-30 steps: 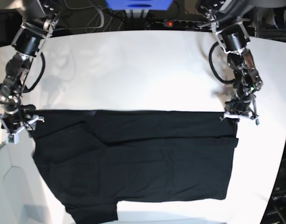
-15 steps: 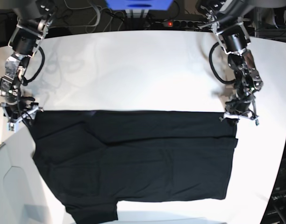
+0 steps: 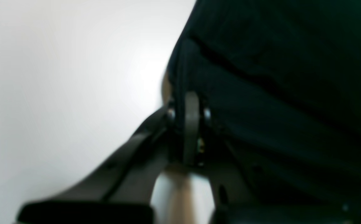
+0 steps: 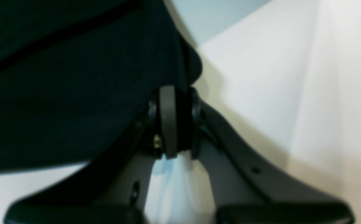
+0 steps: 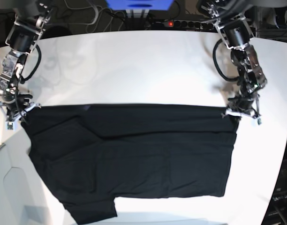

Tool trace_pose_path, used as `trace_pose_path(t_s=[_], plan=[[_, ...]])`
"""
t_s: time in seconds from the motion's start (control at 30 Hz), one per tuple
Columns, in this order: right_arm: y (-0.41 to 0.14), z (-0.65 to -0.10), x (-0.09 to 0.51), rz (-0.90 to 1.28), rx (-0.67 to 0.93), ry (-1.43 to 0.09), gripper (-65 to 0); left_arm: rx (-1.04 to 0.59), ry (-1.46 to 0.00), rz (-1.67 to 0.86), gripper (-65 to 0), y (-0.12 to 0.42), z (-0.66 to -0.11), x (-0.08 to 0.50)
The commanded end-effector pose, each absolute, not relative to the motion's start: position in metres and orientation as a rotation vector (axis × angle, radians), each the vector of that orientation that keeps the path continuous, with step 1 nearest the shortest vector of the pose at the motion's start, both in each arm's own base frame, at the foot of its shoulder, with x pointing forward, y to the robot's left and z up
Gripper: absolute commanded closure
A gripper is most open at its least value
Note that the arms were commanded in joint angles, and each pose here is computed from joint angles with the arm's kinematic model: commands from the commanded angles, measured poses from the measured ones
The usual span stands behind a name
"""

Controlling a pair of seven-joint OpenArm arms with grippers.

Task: Fold the T-shirt properly
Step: 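Grasp the folded edge and drag the shirt toward the robot with both grippers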

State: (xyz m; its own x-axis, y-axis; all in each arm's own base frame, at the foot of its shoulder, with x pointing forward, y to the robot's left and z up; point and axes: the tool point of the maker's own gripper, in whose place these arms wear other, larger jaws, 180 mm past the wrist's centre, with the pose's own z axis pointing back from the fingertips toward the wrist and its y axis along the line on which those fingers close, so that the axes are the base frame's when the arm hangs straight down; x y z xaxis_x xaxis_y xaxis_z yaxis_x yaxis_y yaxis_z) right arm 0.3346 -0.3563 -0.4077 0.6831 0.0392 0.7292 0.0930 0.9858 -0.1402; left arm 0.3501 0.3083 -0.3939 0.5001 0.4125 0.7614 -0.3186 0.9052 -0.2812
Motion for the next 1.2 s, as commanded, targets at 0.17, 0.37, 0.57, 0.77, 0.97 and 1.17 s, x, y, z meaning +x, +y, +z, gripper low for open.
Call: trace_pose_path(t_s=[0.17,0.37,0.57,0.77,0.97,1.17], plan=[[-0.364,-0.324,0.371,0.034,-0.27,-1.034,0.0,-0.06,-1.181,0.403,0.0,0.327,-0.312,0.39],[-0.361,-0.261,0.416,0.024,-0.279,-1.194,0.0,-0.076,-1.296,0.394,0.0,0.326,-0.264,0.425],[-0.343,-0.215,0.452,0.064,-0.268,-1.282,0.0,-0.114,-1.324,0.419,0.0,0.326,-0.247,0.449],[-0.35,-0.255,0.429,0.058,-0.275,-1.131,0.0,-0.123,-1.191,0.423,0.0,0.323,-0.283,0.428],[-0.355,-0.308,0.384,0.069,-0.283,-1.005,0.0,-0.07,-1.122,0.432,0.0,0.334,-0.313,0.386],[-0.367,-0.326,0.329,0.016,-0.321,-0.963,0.0,-0.001,-1.059,0.446,0.0,0.348,-0.338,0.333]])
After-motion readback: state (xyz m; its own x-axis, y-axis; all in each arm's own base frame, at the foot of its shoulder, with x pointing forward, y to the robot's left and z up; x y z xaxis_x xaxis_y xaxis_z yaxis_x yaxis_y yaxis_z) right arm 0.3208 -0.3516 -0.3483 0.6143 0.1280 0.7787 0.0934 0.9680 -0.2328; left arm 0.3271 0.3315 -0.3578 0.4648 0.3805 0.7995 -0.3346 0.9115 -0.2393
